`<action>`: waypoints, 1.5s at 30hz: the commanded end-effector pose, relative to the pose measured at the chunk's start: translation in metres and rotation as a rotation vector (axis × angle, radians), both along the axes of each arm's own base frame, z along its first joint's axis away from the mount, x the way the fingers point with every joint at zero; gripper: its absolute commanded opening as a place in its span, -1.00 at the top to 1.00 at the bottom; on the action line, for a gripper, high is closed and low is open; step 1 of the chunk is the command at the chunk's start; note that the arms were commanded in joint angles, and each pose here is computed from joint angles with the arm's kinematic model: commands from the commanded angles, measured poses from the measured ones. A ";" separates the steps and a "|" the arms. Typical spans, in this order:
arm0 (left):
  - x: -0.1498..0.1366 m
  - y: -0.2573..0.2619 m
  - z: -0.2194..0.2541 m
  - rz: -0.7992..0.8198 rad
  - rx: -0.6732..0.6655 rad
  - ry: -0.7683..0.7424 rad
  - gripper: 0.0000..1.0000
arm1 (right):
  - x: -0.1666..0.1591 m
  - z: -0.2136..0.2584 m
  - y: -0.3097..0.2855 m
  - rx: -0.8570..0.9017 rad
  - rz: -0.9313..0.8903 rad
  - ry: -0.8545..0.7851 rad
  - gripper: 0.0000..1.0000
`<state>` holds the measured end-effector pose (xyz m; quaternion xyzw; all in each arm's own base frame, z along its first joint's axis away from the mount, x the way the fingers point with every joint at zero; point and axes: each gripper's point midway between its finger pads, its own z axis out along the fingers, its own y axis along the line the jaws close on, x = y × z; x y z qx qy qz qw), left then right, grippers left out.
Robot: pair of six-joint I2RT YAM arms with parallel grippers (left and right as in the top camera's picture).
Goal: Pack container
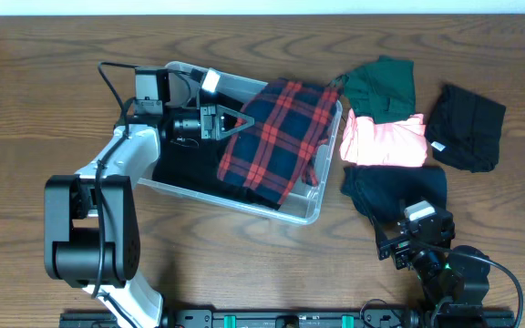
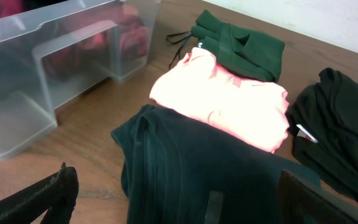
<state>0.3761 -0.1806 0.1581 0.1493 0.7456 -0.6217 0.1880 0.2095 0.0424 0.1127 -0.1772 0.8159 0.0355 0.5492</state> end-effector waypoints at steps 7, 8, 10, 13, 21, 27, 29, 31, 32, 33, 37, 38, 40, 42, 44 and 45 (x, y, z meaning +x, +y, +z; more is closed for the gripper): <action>-0.008 0.025 -0.083 0.087 0.473 -0.002 0.88 | 0.001 0.000 -0.003 0.008 -0.021 0.000 -0.98; -0.013 0.028 -0.091 0.079 0.524 0.008 0.88 | 0.001 0.000 -0.003 0.008 -0.021 0.000 -0.99; -0.019 0.034 -0.102 0.070 0.602 0.028 0.89 | 0.001 0.000 -0.003 0.008 -0.021 0.000 -0.99; -0.021 0.042 -0.113 0.080 0.689 0.043 0.88 | 0.001 0.000 -0.003 0.008 -0.021 0.000 -0.99; -0.018 0.066 -0.129 0.184 0.919 0.095 0.88 | 0.001 0.000 -0.003 0.008 -0.021 0.000 -0.98; -0.005 0.062 -0.062 0.260 0.880 -0.014 0.23 | 0.001 0.000 -0.003 0.008 -0.021 0.000 -0.99; -0.001 0.062 -0.029 0.299 0.862 -0.091 0.02 | 0.001 0.000 -0.003 0.008 -0.021 0.000 -0.99; 0.000 0.062 0.001 0.335 0.838 -0.168 -0.11 | 0.001 0.000 -0.003 0.008 -0.021 0.000 -0.98; 0.001 0.062 0.012 0.350 0.828 -0.199 -0.13 | 0.001 0.000 -0.003 0.008 -0.021 0.000 -0.98; 0.001 0.062 0.022 0.365 0.817 -0.225 -0.14 | 0.001 0.000 -0.003 0.008 -0.021 0.000 -0.99; 0.004 0.044 0.043 0.356 0.742 -0.305 -0.14 | 0.001 0.000 -0.003 0.008 -0.021 0.000 -0.99; 0.005 0.036 0.044 0.339 0.722 -0.321 -0.14 | 0.001 0.000 -0.003 0.008 -0.021 0.000 -0.98; 0.008 0.017 0.042 0.300 0.691 -0.353 -0.14 | 0.001 0.000 -0.003 0.008 -0.021 0.000 -0.99; 0.011 -0.002 0.034 0.263 0.681 -0.375 -0.14 | 0.001 0.000 -0.003 0.008 -0.021 0.000 -0.99; 0.013 -0.024 0.020 0.215 0.674 -0.388 -0.14 | 0.001 0.000 -0.003 0.008 -0.021 0.000 -0.98; 0.013 -0.033 0.011 0.194 0.675 -0.388 -0.14 | 0.001 0.000 -0.003 0.008 -0.021 0.000 -0.99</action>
